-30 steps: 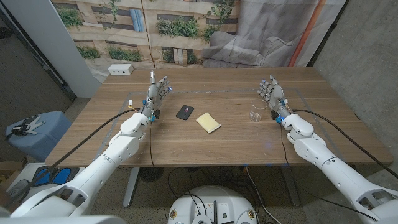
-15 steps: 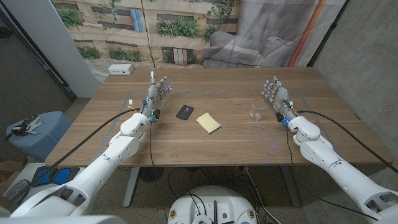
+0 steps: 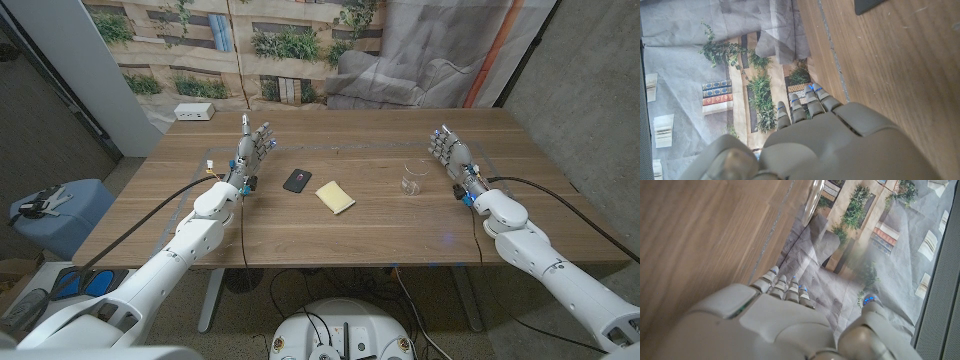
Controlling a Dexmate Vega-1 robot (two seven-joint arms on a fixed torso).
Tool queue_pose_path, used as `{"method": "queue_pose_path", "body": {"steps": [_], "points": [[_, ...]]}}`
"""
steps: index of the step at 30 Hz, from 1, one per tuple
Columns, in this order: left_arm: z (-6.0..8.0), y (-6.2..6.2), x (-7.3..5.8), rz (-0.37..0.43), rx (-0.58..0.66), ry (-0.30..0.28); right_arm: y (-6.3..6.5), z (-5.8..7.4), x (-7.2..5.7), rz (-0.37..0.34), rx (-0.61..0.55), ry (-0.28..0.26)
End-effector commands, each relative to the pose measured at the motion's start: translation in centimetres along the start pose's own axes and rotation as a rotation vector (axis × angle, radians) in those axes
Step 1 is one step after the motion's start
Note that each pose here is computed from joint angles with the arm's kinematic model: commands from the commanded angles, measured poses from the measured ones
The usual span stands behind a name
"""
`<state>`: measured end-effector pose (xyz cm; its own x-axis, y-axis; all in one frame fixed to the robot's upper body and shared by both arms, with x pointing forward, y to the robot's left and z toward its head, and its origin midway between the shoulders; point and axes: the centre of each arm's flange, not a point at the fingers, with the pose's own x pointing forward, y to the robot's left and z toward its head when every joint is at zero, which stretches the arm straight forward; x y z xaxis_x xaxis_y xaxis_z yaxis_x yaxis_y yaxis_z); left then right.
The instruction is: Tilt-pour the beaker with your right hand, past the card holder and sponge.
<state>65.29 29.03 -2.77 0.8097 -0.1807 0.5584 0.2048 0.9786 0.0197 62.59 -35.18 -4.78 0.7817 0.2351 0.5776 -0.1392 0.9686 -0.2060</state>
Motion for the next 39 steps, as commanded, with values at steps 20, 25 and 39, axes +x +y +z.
{"method": "queue_pose_path", "body": {"steps": [20, 25, 39], "points": [[0.0, 0.0, 0.0, -0.001, 0.0, -0.001, -0.2, 0.5, -2.5, 0.119, -0.338, -0.028], [0.0, 0.0, 0.0, -0.001, 0.0, -0.001, -0.1, 0.4, -2.8, 0.133, -0.39, -0.026], [0.0, 0.0, 0.0, -0.001, 0.0, -0.001, 0.1, 0.3, -3.0, 0.182, -0.518, -0.023]]}}
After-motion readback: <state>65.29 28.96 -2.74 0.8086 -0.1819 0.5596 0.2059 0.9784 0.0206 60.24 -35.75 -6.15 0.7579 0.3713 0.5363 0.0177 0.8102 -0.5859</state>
